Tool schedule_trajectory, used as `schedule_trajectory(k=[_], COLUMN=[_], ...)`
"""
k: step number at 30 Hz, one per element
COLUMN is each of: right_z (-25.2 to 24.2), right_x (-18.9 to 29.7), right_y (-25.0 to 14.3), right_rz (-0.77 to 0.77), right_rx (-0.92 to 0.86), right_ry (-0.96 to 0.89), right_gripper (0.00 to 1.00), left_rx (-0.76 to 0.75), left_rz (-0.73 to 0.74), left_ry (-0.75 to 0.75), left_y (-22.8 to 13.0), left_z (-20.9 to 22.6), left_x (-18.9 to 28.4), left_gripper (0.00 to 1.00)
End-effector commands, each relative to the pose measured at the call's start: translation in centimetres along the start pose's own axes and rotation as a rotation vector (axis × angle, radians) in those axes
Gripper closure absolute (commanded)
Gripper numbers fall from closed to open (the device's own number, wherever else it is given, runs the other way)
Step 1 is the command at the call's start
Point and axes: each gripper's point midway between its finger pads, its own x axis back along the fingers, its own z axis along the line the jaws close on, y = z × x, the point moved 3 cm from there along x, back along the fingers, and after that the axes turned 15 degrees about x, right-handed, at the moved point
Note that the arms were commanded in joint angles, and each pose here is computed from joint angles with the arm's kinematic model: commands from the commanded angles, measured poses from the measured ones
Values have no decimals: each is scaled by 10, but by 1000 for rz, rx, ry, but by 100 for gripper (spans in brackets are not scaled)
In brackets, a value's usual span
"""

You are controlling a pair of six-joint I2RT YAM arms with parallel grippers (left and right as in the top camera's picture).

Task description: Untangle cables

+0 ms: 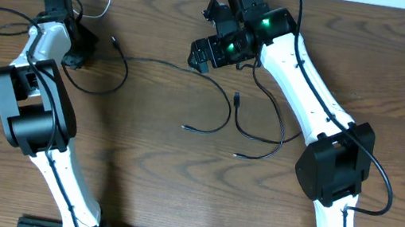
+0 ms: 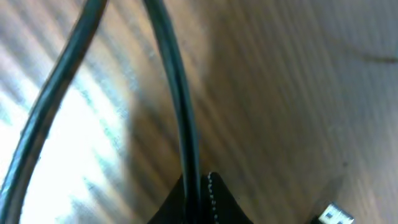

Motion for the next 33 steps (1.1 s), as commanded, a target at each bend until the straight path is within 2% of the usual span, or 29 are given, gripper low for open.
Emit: schedule_trajectory(k=[1, 6, 7, 9, 10, 13, 15, 17, 22, 30, 33], right_z=[2, 2, 1, 4, 4, 6, 8, 9, 5, -36, -61], right_x=[1, 2, 2, 1, 1, 2, 3, 5, 6, 16, 27], right_y=[0, -5, -7, -9, -11, -22, -30, -37, -42, -43, -49], right_rz=[4, 25, 34, 48, 56, 103, 140, 170, 200, 183, 169], right_rx=[17, 9, 6, 39, 70, 201, 274, 317, 318, 5, -142], right_ry=[1, -1, -8, -3, 0, 18, 35, 51, 21, -120, -151], right_gripper=[1, 1, 1, 1, 1, 1, 1, 1, 1, 1, 1], left_rx=[1, 3, 5, 9, 9, 9, 6, -7, -24, -232, -298], left_rz=[-28, -76, -80, -65, -55, -27, -12, -1, 10, -12, 63], left_ry=[6, 69, 86, 105, 118, 163, 186, 201, 211, 41, -48], left_y=[5, 10, 10, 9, 7, 0, -3, -6, -11, -28, -62], left_z=[1, 12, 16, 21, 24, 34, 39, 42, 45, 12, 0], left_x=[27, 47, 50, 54, 55, 59, 62, 65, 82, 144, 176], left_gripper=[92, 92, 88, 62, 58, 25, 14, 10, 9, 8, 9])
